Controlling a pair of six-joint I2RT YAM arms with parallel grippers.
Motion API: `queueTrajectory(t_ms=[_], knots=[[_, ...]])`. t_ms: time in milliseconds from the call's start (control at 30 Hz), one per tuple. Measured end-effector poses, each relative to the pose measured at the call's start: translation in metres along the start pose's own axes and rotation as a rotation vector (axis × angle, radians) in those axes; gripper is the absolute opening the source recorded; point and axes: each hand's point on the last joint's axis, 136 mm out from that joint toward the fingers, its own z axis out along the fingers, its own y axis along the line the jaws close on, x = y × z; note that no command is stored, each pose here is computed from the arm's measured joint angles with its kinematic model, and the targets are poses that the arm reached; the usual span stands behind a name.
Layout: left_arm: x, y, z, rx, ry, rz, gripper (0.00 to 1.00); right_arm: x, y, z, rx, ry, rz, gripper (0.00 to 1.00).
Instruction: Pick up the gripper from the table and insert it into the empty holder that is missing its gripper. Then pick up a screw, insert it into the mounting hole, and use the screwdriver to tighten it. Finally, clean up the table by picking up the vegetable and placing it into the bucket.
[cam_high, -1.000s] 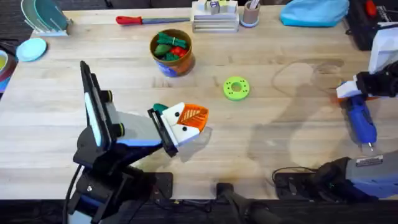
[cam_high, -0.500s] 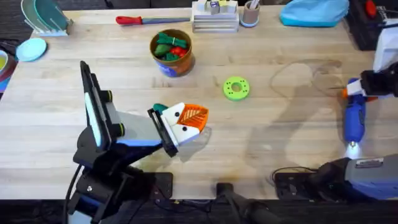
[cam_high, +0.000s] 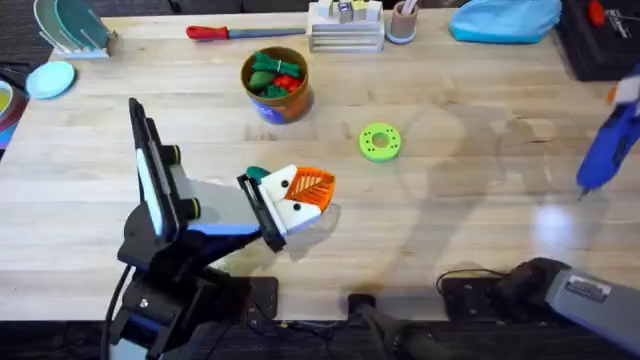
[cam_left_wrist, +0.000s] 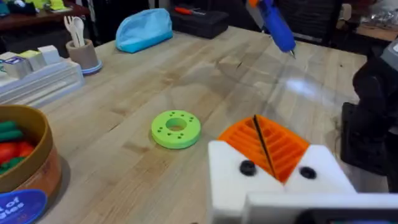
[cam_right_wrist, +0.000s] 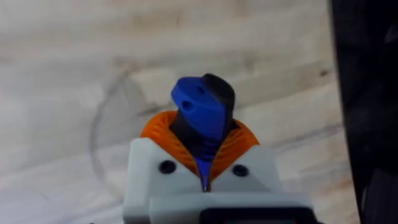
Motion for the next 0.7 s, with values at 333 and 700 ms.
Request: queueTrajectory(t_ms=[333, 700], knots=[[0.0, 0.0, 0.0, 0.0, 0.0, 0.0, 0.004, -0.084, 0.034, -0.147, -0.176, -0.64, 0.119, 0.019], [0.0, 0.0, 0.0, 0.0, 0.0, 0.0, 0.004, -0.099, 0.137, -0.274, -0.661, -1.11, 0.051, 0.019]])
